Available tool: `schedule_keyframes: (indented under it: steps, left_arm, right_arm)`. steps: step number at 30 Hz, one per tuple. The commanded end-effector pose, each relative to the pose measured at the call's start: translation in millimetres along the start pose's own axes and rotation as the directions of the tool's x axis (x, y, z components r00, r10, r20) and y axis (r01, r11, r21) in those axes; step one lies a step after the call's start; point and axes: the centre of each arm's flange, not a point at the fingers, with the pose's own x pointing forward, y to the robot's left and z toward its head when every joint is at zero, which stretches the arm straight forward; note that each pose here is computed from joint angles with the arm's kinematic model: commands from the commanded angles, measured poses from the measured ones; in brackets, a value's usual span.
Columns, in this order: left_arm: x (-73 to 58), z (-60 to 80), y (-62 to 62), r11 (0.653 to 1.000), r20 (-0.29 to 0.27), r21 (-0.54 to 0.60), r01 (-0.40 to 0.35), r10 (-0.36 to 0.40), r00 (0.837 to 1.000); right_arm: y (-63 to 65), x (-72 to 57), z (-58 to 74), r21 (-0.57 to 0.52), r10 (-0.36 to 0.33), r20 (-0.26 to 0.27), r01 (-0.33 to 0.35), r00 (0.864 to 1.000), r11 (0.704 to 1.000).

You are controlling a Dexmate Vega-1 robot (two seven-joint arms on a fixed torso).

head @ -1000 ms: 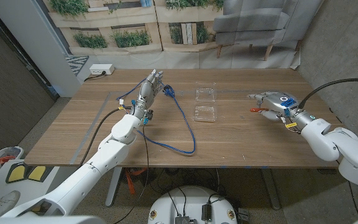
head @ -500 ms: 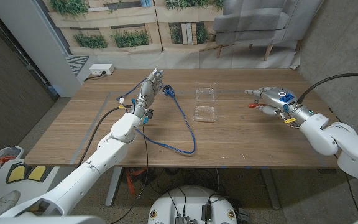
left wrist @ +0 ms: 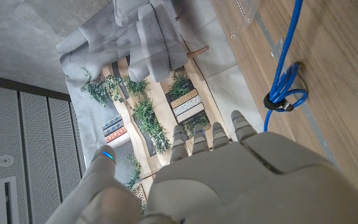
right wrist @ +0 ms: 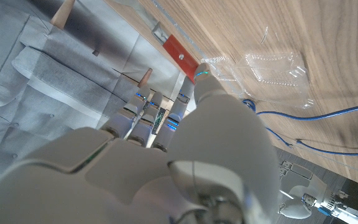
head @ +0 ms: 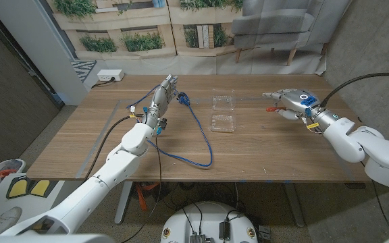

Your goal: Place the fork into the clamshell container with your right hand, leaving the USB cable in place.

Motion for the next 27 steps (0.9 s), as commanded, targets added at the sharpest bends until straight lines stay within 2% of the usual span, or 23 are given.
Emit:
schedule_keyframes:
  steps: [1,19,27]
  left_arm:
    - [-4.1,1.6,2.2,1.0,-0.006,0.022,-0.002,0.003,1.0]
    - [-7.3,4.0,4.7,1.0,-0.009,0.031,-0.005,0.006,1.0]
    - [-11.7,4.3,8.3,0.999,-0.006,0.014,-0.043,0.043,0.999]
  right_arm:
    - [-8.9,17.9,3.0,-0.009,-0.045,0.043,0.046,0.998,0.999]
    - [-21.3,36.9,10.0,-0.02,-0.129,0.124,0.132,0.984,0.991]
    - [-23.5,43.3,16.0,-0.018,-0.136,0.17,0.141,0.976,0.99]
